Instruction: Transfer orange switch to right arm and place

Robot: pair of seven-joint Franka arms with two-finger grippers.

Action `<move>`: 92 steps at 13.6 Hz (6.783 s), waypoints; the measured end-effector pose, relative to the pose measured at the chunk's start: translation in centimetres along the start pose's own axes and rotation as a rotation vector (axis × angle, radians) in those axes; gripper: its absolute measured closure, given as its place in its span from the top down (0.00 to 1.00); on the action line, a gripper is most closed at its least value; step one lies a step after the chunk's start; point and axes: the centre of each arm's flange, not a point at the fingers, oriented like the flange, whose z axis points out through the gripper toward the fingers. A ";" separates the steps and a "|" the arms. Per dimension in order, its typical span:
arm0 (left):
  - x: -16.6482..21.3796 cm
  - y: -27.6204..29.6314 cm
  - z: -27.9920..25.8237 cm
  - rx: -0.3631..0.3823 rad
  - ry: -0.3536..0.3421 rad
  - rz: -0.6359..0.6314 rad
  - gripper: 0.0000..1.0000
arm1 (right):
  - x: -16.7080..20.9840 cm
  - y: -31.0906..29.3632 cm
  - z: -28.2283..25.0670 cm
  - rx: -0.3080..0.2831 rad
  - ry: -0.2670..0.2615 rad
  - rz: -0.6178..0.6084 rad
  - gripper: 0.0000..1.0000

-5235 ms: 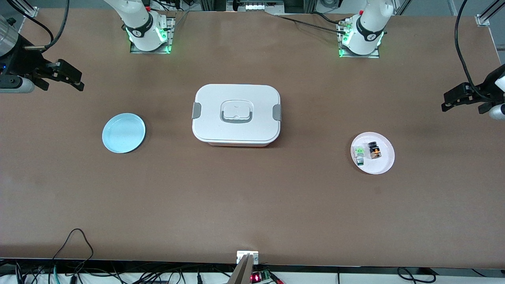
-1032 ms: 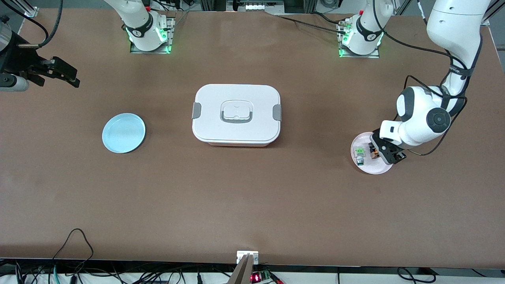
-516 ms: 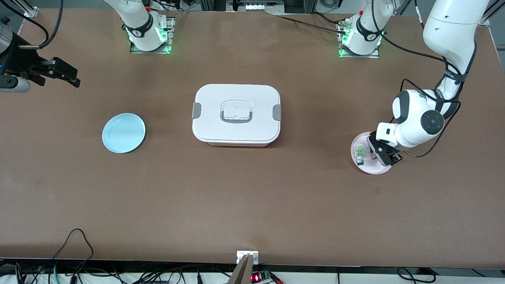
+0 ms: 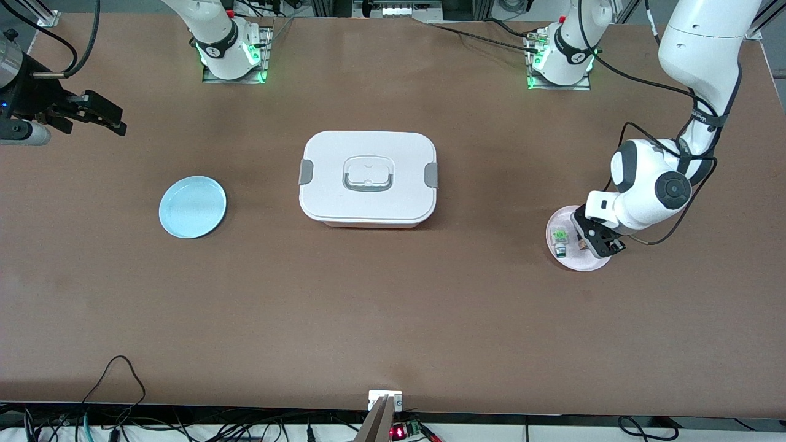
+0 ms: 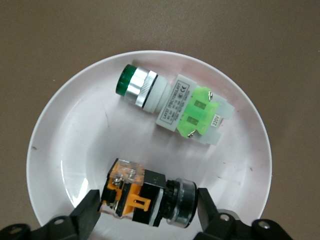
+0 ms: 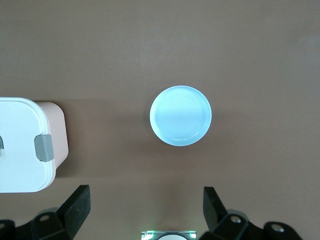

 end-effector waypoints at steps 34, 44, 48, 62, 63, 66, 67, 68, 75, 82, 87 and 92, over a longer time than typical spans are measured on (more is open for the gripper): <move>32.0 25.6 -30.3 -0.786 1.384 0.025 0.78 | -1.0 -16.6 7.5 1.392 -0.316 0.212 1.00; 34.9 28.8 -31.7 -0.908 1.452 -0.016 0.78 | -3.3 -21.8 6.4 1.400 -0.291 0.261 0.99; 35.0 29.0 -31.8 -0.915 1.449 -0.016 0.78 | -3.9 -22.2 5.6 1.399 -0.285 0.271 0.95; 35.0 28.9 -32.0 -0.926 1.449 -0.029 0.78 | -4.3 -23.3 5.6 1.391 -0.262 0.279 0.34; 35.0 28.8 -32.0 -0.927 1.449 -0.030 0.78 | -4.3 -23.3 5.6 1.391 -0.262 0.279 0.34; 35.1 28.8 -31.8 -0.934 1.443 -0.038 0.99 | -4.2 -23.3 5.6 1.391 -0.262 0.281 0.34; 35.0 28.6 -31.7 -0.933 1.443 -0.042 1.00 | -4.2 -23.3 5.5 1.391 -0.262 0.280 0.34; 34.9 28.2 -31.6 -0.928 1.445 -0.049 1.00 | -4.2 -23.2 5.4 1.393 -0.257 0.277 0.34; 26.5 14.1 -26.7 -0.744 1.470 -0.301 1.00 | -4.2 -21.5 3.6 0.949 -0.067 -0.087 0.34; 13.2 0.9 -22.8 -0.443 1.359 -0.414 1.00 | -2.2 -15.5 7.8 0.307 0.054 -0.736 0.34; 6.5 -3.0 -25.5 -0.165 1.085 -0.379 1.00 | 1.0 -10.1 12.4 0.081 0.014 -1.121 0.34; 3.9 -4.0 -29.9 -0.011 0.759 -0.400 1.00 | 2.3 -1.2 21.7 0.042 0.067 -1.363 0.34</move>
